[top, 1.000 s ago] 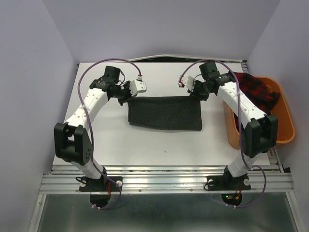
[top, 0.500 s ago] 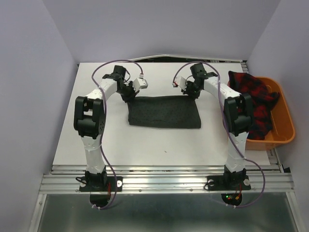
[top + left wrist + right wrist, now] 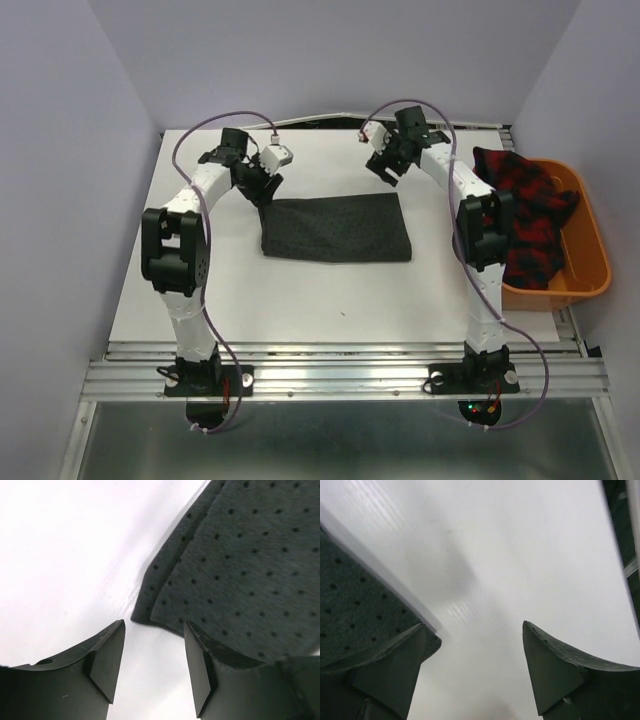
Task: Fold and stack the skirts
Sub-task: Fold the skirt
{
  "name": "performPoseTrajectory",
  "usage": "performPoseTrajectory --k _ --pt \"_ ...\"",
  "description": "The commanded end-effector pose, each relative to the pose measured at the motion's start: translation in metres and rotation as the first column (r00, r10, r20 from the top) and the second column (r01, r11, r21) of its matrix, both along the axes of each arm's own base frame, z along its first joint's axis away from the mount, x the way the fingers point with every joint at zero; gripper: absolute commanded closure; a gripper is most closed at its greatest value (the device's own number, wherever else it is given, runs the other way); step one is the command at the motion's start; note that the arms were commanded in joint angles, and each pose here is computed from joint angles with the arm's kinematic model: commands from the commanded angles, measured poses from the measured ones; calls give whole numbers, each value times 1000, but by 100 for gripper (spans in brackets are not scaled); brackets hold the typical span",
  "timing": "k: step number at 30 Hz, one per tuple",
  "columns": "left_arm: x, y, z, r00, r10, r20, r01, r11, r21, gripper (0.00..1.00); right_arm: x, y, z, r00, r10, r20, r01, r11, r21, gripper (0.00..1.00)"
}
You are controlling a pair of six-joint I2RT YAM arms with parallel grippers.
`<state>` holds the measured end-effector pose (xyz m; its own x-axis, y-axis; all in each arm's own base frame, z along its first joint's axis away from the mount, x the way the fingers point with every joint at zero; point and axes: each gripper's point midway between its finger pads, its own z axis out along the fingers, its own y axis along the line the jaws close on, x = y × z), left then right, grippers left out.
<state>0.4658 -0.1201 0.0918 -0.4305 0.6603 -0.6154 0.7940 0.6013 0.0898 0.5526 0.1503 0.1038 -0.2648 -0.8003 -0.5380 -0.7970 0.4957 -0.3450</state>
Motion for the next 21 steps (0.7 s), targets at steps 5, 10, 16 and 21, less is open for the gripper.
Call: performPoseTrajectory --k 5,10,16,21 --pt "-62 -5 83 963 268 -32 -267 931 -250 39 -9 35 14 993 40 -115 -13 973 229 21" --pt "-113 -18 42 922 294 -254 -364 881 -302 51 -37 41 -29 964 84 -253 -15 965 262 28" --pt "-133 -45 9 908 240 -344 -352 882 -312 60 -71 38 -65 915 79 -396 28 966 256 44" --pt "-117 -51 -27 860 299 -414 -435 854 -286 72 -103 29 -81 885 50 -463 67 970 232 51"
